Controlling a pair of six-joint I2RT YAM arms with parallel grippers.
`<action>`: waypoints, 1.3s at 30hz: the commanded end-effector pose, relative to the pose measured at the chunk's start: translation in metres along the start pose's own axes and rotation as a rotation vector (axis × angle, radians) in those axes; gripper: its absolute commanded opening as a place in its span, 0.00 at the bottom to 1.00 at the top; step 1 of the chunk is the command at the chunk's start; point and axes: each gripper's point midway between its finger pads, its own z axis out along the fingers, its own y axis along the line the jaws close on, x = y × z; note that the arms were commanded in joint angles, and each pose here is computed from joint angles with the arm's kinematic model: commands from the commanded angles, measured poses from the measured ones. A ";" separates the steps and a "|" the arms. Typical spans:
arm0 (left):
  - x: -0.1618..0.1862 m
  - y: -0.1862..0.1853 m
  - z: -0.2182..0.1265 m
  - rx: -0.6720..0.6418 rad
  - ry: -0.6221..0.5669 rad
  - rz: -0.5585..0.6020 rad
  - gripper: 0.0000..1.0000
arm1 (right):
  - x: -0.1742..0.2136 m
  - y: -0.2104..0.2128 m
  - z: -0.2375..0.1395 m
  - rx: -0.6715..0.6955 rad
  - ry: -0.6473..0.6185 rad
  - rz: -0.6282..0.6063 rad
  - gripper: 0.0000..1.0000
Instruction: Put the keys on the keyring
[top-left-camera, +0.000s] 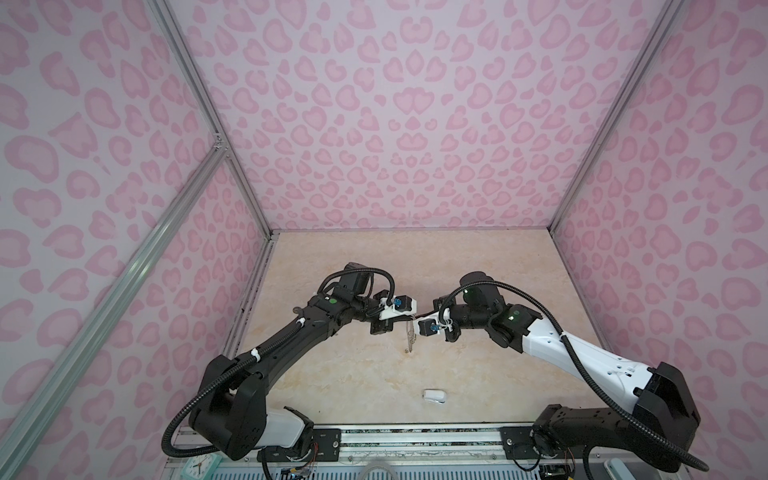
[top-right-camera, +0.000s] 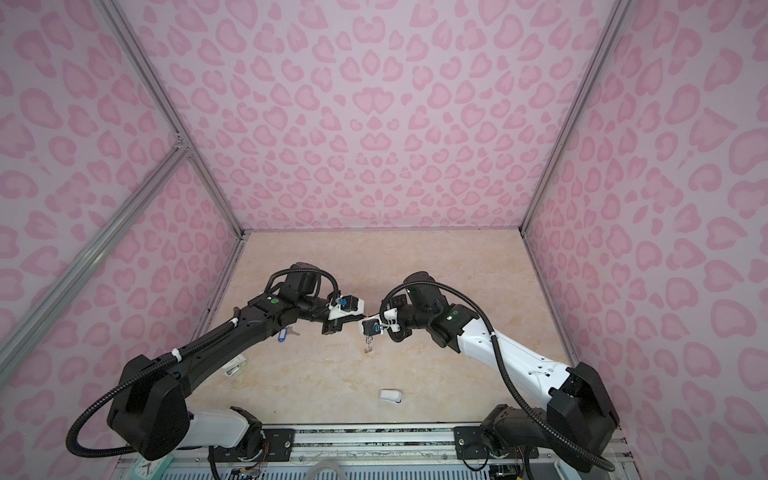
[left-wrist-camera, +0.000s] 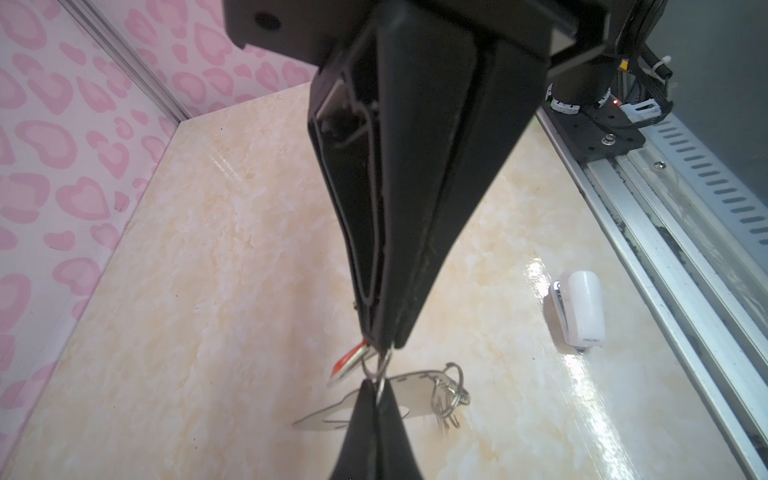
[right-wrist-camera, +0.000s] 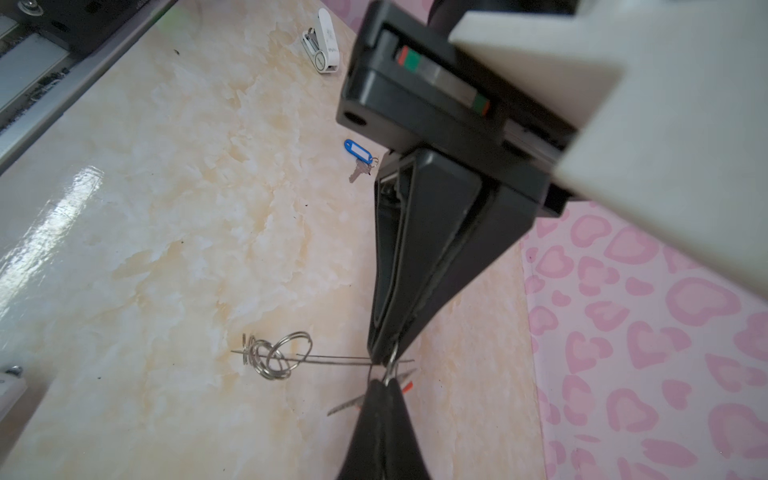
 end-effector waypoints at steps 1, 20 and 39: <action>-0.011 0.004 -0.004 -0.013 -0.039 0.020 0.03 | 0.005 0.014 0.000 -0.050 0.021 -0.004 0.00; -0.018 0.003 -0.009 -0.008 -0.072 -0.004 0.03 | 0.017 0.035 -0.003 -0.093 0.089 -0.079 0.00; -0.020 0.004 -0.005 0.012 -0.086 -0.023 0.03 | 0.019 0.031 0.004 -0.073 0.107 -0.094 0.00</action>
